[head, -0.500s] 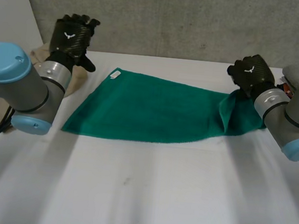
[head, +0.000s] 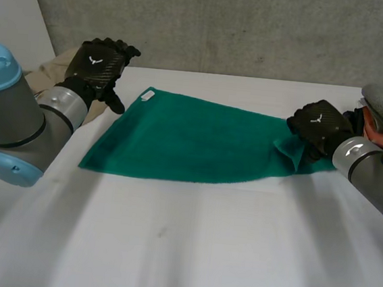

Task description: Fold the laundry.

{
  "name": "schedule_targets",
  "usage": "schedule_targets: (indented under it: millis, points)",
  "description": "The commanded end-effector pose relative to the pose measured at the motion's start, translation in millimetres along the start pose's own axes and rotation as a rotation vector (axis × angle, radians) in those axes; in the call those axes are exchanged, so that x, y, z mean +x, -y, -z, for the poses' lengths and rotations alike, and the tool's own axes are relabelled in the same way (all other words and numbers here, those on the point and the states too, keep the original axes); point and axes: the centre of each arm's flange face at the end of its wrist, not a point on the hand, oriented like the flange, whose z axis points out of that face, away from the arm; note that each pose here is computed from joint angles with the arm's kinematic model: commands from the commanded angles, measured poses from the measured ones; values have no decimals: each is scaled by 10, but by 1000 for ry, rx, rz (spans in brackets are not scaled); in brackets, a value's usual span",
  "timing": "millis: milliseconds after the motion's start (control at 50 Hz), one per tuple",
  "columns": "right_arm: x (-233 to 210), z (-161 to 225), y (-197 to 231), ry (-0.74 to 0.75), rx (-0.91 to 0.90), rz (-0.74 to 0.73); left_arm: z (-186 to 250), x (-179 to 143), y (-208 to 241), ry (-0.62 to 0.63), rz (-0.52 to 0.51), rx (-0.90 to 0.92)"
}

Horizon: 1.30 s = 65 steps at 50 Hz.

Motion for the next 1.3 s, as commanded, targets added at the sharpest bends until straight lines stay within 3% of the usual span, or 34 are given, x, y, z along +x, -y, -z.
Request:
schedule_targets:
  millis: [20, 160, 360, 640, 980, 1120, 1300]
  points:
    - [-79, -80, -96, 8, 20, 39, 4, 18, -17, -4, -2, -3]
    - [-109, -218, -200, -34, 55, 96, 7, 4, -41, 0, -2, -10]
    - [-46, -238, -2, -59, 109, 129, 6, -19, -52, 4, -3, -13]
    - [-112, -225, 176, 72, -1, 55, 7, -15, -53, 1, -3, -13]
    - [-317, -720, -197, 64, -101, 189, 126, -63, -116, -20, 9, -59]
    - [-193, -554, 46, 94, -97, 155, 141, -108, -114, -16, 7, -62]
    - [199, -7, 421, 8, -45, -82, 230, -171, -223, -16, -27, -145]
